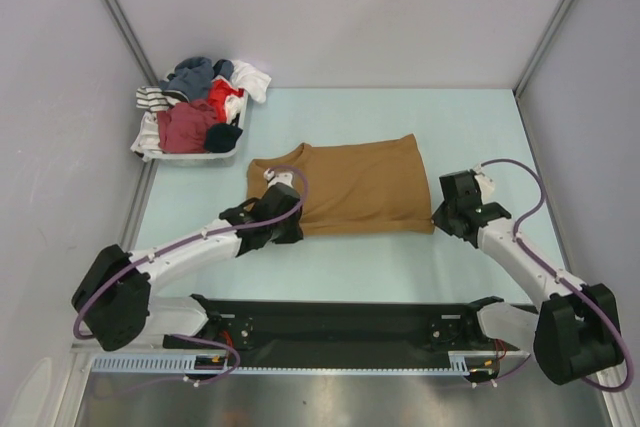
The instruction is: Fold and stack the tank tops
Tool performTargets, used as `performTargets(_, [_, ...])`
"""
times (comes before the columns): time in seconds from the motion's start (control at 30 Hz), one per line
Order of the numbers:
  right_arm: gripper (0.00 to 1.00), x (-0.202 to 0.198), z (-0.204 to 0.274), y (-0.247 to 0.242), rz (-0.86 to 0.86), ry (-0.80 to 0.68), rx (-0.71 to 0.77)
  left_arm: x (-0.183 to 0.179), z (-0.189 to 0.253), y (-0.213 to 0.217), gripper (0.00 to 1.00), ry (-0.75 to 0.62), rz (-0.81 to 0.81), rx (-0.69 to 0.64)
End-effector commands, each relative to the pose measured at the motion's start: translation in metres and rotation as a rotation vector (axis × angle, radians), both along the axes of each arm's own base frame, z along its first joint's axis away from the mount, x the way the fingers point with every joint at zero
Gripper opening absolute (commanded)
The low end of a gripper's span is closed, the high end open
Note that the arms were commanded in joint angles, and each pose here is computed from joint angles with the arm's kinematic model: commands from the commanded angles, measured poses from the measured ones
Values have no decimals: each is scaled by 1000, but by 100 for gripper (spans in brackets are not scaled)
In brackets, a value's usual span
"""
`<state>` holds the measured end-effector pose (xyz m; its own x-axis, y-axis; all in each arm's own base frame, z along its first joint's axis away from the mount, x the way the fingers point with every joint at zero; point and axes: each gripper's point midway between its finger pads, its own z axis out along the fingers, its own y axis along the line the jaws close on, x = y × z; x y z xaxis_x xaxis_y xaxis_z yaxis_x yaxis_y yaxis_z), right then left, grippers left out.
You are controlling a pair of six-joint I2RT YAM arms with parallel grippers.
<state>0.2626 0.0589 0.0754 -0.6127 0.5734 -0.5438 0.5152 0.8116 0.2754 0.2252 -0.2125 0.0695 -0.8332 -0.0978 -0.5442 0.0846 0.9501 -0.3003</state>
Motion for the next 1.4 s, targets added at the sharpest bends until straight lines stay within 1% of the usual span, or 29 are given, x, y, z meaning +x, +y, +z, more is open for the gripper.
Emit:
performTargets(0.0, [0, 30, 20, -2, 15, -67, -33, 16, 10, 6, 2, -19, -29, 39])
performTargets(0.07, [1, 41, 27, -4, 15, -83, -45, 23, 13, 2, 2, -17, -43, 44])
performTargets(0.1, [1, 45, 24, -6, 10, -68, -54, 30, 18, 0, 2, -25, -40, 40])
performTargets(0.23, [1, 60, 24, -10, 2, -61, -70, 43, 10, 0, 2, -5, -33, 65])
performTargets(0.3, [1, 67, 24, -10, 1, -62, -70, 48, 9, -2, 2, 1, -32, 51])
performTargets(0.43, [1, 77, 14, -11, 2, -30, -83, 56, 1, -5, 2, 22, -27, 42])
performTargets(0.57, [0, 85, 10, -14, -4, -15, -87, 65, 1, -5, 2, 21, -13, 39])
performTargets(0.73, [1, 98, 12, -12, -4, -33, -78, 77, 0, -3, 2, 20, 9, 38])
performTargets(0.9, [1, 109, 4, -7, 11, -13, -66, 85, -6, 4, 2, 32, 33, 52])
performTargets(1.07, [2, 120, 1, -5, 6, -9, -66, 93, -10, 4, 2, 38, 39, 37])
performTargets(1.1, [3, 121, -1, -6, 6, -4, -68, 96, -12, 3, 4, 41, 37, 37])
performTargets(1.13, [6, 123, -1, -5, 6, -7, -67, 97, -12, 2, 6, 39, 34, 37])
performTargets(1.17, [9, 127, 1, -4, 10, -18, -62, 100, -11, 2, 9, 33, 35, 41])
performTargets(1.2, [13, 130, 1, -4, 16, -20, -61, 103, -9, 2, 15, 24, 38, 45])
performTargets(1.23, [21, 132, -1, -2, 28, -18, -60, 105, -7, 2, 19, 13, 41, 49])
performTargets(1.27, [22, 133, -1, -3, 30, -17, -59, 108, -5, 6, 23, -2, 57, 64])
performTargets(1.3, [22, 135, 1, -5, 23, -21, -57, 112, 1, 6, 29, -20, 62, 60])
performTargets(1.37, [26, 138, 4, -6, 20, -35, -46, 115, 5, 5, 39, -37, 62, 59])
